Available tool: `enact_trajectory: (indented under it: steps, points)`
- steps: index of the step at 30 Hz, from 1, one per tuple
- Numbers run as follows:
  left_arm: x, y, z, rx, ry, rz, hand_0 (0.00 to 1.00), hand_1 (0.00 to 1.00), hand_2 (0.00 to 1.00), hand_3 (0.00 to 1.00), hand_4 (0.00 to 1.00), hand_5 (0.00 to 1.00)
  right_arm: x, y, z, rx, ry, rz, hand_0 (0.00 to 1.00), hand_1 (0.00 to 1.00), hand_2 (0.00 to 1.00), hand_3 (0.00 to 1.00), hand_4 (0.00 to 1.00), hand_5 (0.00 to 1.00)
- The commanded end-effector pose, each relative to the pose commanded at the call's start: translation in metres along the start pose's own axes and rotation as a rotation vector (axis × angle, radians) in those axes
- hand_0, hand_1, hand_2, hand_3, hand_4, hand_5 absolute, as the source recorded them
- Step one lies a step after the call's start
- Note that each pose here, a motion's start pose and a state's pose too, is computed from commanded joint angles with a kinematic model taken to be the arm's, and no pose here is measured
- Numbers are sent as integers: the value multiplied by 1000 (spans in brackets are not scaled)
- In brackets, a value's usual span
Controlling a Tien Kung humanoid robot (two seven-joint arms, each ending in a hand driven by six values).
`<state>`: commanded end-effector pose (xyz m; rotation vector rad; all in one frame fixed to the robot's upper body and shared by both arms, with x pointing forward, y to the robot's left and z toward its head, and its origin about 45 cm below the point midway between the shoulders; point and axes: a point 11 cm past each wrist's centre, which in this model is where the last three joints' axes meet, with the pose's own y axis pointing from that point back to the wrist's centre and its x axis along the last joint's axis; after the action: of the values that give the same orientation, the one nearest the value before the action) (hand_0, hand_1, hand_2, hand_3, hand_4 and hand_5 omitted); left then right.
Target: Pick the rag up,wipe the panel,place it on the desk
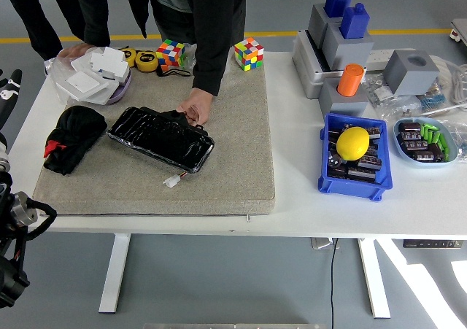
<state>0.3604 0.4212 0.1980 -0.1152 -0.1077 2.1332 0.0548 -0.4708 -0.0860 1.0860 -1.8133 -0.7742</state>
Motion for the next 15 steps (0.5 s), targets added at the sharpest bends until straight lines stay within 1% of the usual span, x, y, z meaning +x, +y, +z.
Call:
enact_trajectory:
  steps: [4,5,10,15]
  points:
    - [2,2,-1,3,4,6,528,641,665,679,956,297,1,0,2,-6,4,2,532,553,490,522,880,351]
    - [2,2,-1,3,5,8,528,642,666,662,924,278,1,0,3,-7,5,2,532,553,490,522,880,352]
    - [4,2,-1,4,4,14,528,642,666,662,924,278,3,1,4,-10,14,4,532,553,490,522,880,352]
    - [1,5,-4,14,3,8,529,643,666,657,920,277,7,2,9,-16,11,9,532,552,490,523,881,351]
